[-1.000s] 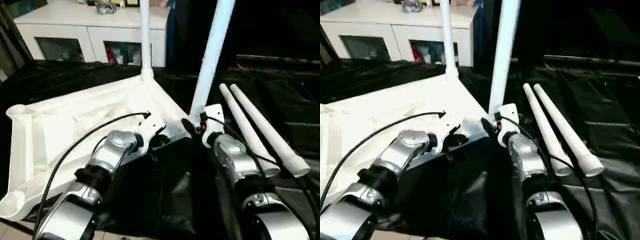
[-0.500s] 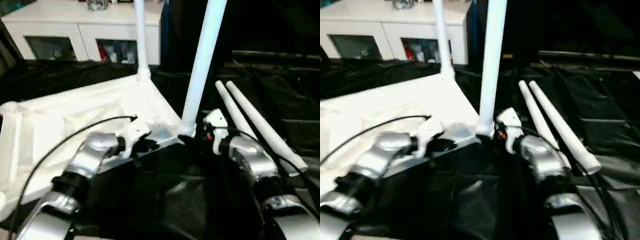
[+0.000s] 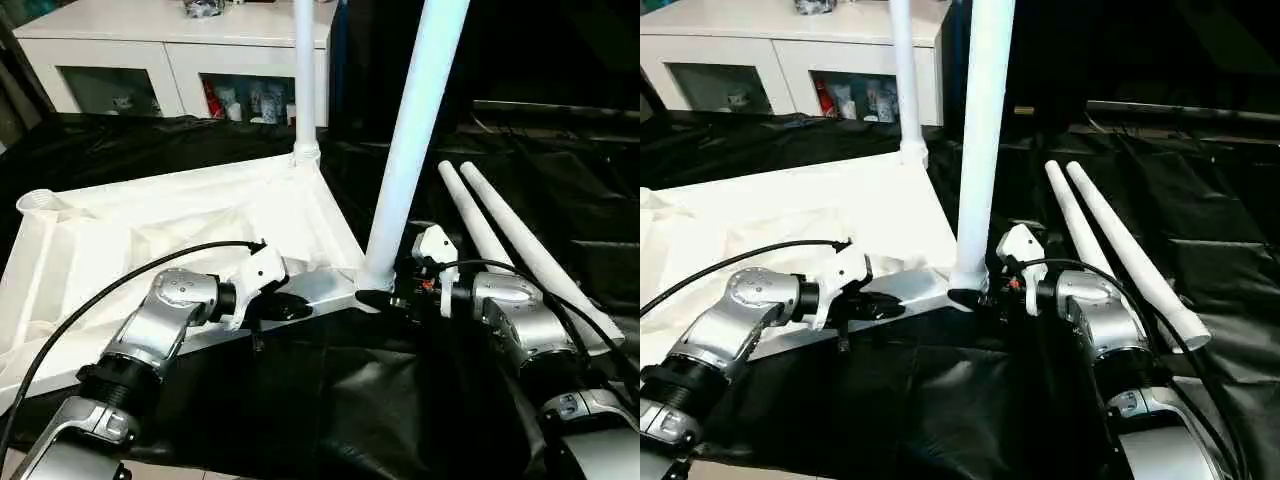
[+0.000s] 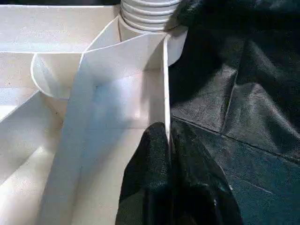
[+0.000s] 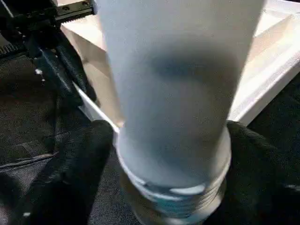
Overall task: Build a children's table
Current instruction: Rotate leg to tighten
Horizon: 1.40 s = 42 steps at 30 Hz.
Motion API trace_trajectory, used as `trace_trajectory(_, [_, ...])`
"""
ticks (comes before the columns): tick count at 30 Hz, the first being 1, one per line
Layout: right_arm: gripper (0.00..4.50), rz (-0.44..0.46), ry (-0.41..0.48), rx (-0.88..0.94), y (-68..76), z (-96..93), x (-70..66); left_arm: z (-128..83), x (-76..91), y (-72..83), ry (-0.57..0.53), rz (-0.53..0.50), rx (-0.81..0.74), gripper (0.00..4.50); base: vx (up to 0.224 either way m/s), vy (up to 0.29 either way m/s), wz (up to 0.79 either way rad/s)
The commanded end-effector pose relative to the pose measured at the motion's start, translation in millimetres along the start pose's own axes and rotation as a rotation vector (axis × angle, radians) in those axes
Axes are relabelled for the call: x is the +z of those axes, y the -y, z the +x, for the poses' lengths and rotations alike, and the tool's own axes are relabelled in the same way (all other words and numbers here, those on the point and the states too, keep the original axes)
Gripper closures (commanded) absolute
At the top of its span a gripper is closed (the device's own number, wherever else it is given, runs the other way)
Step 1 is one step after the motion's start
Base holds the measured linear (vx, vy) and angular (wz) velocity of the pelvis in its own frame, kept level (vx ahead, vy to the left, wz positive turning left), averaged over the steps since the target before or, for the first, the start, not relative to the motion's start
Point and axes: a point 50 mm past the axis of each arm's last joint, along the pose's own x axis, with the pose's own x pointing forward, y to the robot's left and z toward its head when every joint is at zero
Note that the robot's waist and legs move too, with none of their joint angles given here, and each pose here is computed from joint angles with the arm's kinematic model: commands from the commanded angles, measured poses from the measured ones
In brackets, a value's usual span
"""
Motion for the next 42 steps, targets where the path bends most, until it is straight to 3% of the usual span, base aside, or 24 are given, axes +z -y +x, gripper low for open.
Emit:
trace_trajectory(1, [1.05, -0.005, 0.001, 0.028, -3.4, 5.3, 0.2, 0.2, 8.4, 2.0, 0.045, 0.019, -0.023, 4.5, 0.0, 0.0, 0.0])
trace_trajectory(2, [1.31, -0.003, 0.003, 0.024, -3.3, 5.6, 0.0, 0.2, 8.4, 2.1, 0.044, 0.019, -0.023, 4.5, 0.0, 0.0, 0.0])
trace_trajectory(6, [1.6, 0.006, 0.007, 0.032, -3.8, 5.7, -0.2, -0.2, 8.2, 2.0, 0.042, 0.018, -0.022, 4.5, 0.0, 0.0, 0.0])
trace_trajectory(12, [1.71, 0.041, 0.022, 0.022, -6.3, 8.0, -3.2, 0.0, 7.0, 0.3, 0.033, 0.005, 0.0, 4.5, 0.0, 0.0, 0.0])
trace_trajectory(19, [1.73, 0.166, -0.01, -0.338, 6.5, 15.4, -22.2, 16.9, 11.6, -13.9, 0.021, -0.043, 0.173, 4.5, 0.0, 0.0, 0.0])
trace_trajectory(22, [1.73, 0.245, 0.008, -0.53, 4.7, 31.6, -26.5, 38.3, 21.8, -21.8, 0.014, -0.083, 0.298, 4.5, 0.0, 0.0, 0.0])
trace_trajectory(30, [1.73, 0.291, 0.046, -0.581, -9.2, 60.3, -19.7, 57.9, 34.3, -24.0, 0.022, -0.092, 0.371, 4.5, 0.0, 0.0, 0.0])
trace_trajectory(31, [1.17, 0.295, 0.065, -0.573, -10.6, 62.8, -17.9, 59.2, 35.2, -23.3, 0.026, -0.088, 0.364, 4.5, 0.0, 0.0, 0.0])
trace_trajectory(36, [0.64, 0.255, 0.063, -0.539, -8.0, 57.3, -15.5, 54.8, 30.8, -20.0, 0.034, -0.071, 0.308, 4.5, 0.0, 0.0, 0.0])
trace_trajectory(42, [0.64, 0.16, 0.057, -0.452, -2.5, 40.7, -13.4, 43.9, 20.3, -16.3, 0.029, -0.066, 0.242, 4.5, 0.0, 0.0, 0.0])
